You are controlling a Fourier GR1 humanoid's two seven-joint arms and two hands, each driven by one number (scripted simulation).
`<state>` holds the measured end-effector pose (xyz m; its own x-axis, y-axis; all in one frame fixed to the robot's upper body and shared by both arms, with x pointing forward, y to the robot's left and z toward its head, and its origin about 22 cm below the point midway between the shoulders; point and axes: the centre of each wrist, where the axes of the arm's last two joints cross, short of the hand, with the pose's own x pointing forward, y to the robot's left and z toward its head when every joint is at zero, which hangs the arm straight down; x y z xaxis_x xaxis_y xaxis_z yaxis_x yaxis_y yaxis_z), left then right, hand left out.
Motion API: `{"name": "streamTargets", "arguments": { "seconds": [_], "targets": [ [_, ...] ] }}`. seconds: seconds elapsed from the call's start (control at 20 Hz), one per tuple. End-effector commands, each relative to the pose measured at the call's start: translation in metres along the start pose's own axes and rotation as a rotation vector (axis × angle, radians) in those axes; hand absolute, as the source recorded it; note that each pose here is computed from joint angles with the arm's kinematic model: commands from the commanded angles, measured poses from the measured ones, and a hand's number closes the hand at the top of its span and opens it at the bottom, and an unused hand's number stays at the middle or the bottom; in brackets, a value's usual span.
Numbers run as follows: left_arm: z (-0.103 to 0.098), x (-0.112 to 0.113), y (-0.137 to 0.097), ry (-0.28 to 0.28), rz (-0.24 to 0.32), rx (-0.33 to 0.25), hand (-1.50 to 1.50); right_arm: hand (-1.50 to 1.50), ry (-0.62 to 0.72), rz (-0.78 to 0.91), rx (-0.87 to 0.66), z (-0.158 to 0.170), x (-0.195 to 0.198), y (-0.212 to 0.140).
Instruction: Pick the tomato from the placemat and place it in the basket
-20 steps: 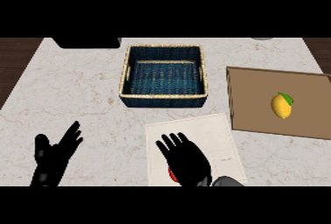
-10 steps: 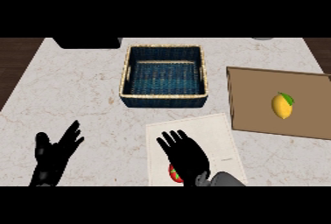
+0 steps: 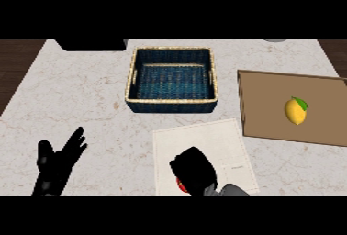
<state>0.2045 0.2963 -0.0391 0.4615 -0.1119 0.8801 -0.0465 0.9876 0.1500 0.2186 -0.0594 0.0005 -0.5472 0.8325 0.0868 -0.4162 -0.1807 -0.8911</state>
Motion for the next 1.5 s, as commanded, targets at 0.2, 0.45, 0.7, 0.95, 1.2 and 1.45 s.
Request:
{"name": "streamTargets", "arguments": {
  "seconds": [0.2,0.45,0.7,0.95,1.2,1.45],
  "targets": [
    [-0.005,-0.012,0.000,0.078,0.006,-0.011,0.00,1.50,0.062,0.002,-0.047,-0.018,0.033,-0.019],
    [-0.003,-0.004,-0.009,0.057,-0.029,-0.056,0.00,1.50,0.357,-0.128,-0.120,-0.015,0.039,-0.043],
    [-0.013,0.003,-0.018,0.049,-0.040,-0.092,0.00,1.50,0.463,-0.149,-0.294,-0.015,0.054,-0.076],
    [-0.011,0.005,-0.022,0.038,-0.036,-0.100,0.00,1.50,0.384,-0.594,-0.616,0.013,0.050,-0.125],
    [-0.014,0.006,-0.025,0.047,-0.063,-0.099,0.00,1.50,0.329,-0.692,-0.901,0.027,0.063,-0.175],
    [-0.014,-0.002,-0.024,0.077,-0.043,-0.095,0.00,1.50,0.392,-0.766,-1.014,0.030,0.066,-0.220]
  ]
}}
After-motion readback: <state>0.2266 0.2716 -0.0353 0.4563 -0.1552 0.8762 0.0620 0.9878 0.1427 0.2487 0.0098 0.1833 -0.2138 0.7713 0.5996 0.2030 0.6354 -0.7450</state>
